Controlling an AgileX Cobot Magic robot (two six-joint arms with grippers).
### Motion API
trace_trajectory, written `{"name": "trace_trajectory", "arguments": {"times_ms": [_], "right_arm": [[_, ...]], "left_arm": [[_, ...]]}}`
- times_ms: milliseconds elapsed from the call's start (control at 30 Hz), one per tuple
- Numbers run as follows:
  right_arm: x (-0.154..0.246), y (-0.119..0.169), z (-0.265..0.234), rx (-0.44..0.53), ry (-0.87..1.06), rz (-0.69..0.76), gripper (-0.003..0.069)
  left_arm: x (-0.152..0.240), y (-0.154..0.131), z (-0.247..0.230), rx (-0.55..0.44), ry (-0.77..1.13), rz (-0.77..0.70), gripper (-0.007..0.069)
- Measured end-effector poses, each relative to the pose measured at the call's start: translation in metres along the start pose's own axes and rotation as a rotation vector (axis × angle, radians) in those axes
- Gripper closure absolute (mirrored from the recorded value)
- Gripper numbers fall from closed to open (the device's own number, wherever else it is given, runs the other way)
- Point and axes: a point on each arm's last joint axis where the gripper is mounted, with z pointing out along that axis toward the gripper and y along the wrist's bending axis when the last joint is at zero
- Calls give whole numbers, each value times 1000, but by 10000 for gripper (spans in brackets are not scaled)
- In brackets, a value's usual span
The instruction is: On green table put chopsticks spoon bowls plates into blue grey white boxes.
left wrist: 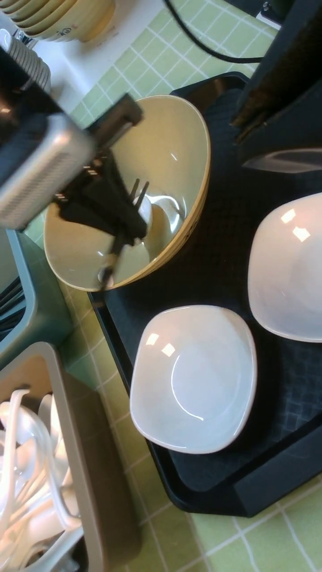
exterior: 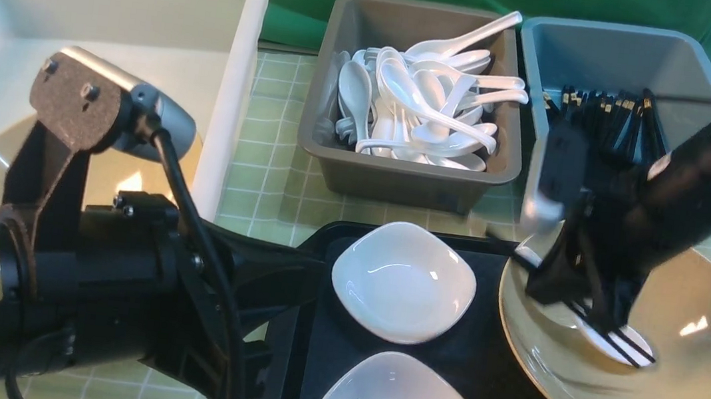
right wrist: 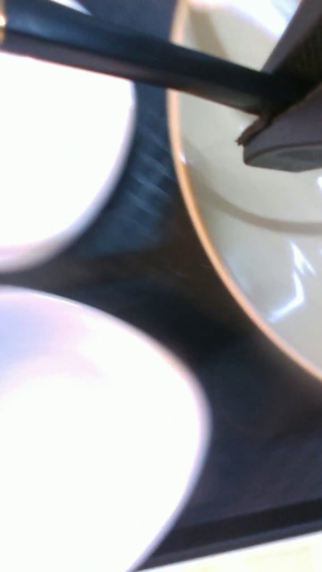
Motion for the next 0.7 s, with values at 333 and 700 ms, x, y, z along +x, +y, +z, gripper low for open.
{"name": "trace_trajectory", "arguments": {"times_ms": [333,700], "right_arm": [[25,-86,-49,61,-500,880,601],[21,-200,-47,224,-795,1083,589]], "left_arm": [[-10,1,-1,-12,-107,81,627],[-13,1,-1,-20,-145,147,627]]}}
